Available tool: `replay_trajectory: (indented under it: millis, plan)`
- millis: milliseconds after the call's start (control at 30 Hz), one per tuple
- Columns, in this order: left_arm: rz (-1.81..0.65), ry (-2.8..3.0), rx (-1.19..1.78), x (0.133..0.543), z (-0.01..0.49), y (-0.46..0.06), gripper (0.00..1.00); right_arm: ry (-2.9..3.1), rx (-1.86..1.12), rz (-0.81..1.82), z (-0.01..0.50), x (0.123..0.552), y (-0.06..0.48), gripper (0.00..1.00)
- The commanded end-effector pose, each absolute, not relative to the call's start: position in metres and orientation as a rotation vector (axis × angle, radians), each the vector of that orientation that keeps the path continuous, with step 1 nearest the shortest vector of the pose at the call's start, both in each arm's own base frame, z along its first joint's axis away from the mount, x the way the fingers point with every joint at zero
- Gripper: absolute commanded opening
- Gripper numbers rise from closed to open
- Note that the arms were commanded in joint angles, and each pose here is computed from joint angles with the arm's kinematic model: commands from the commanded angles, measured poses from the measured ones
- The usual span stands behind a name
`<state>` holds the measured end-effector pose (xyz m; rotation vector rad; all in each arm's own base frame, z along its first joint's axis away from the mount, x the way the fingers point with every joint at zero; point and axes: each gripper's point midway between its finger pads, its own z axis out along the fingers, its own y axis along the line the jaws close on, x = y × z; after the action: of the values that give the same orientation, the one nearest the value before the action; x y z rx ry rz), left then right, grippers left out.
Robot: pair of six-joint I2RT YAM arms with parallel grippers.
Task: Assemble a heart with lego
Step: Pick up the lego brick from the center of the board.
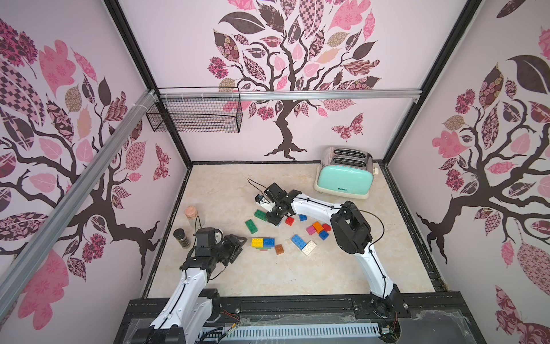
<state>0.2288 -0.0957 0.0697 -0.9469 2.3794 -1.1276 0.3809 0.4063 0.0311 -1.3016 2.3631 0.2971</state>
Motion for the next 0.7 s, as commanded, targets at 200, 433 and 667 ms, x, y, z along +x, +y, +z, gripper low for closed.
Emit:
replay_trajectory:
  millis: [200,433,667]
  plan:
    - [-1.117,2.373,-0.934,0.229,0.069,-0.095,0.54,2.361,-1.380,0.247,0.033,0.375,0.397,0.29]
    - [-1.132,2.391,-0.892,0.230,0.071,-0.098,0.54,2.301,-1.491,0.320,0.051,0.342,0.382,0.27]
    - [-1.190,2.454,-0.814,0.226,0.071,-0.112,0.55,2.181,-1.643,0.357,0.063,0.311,0.367,0.27]
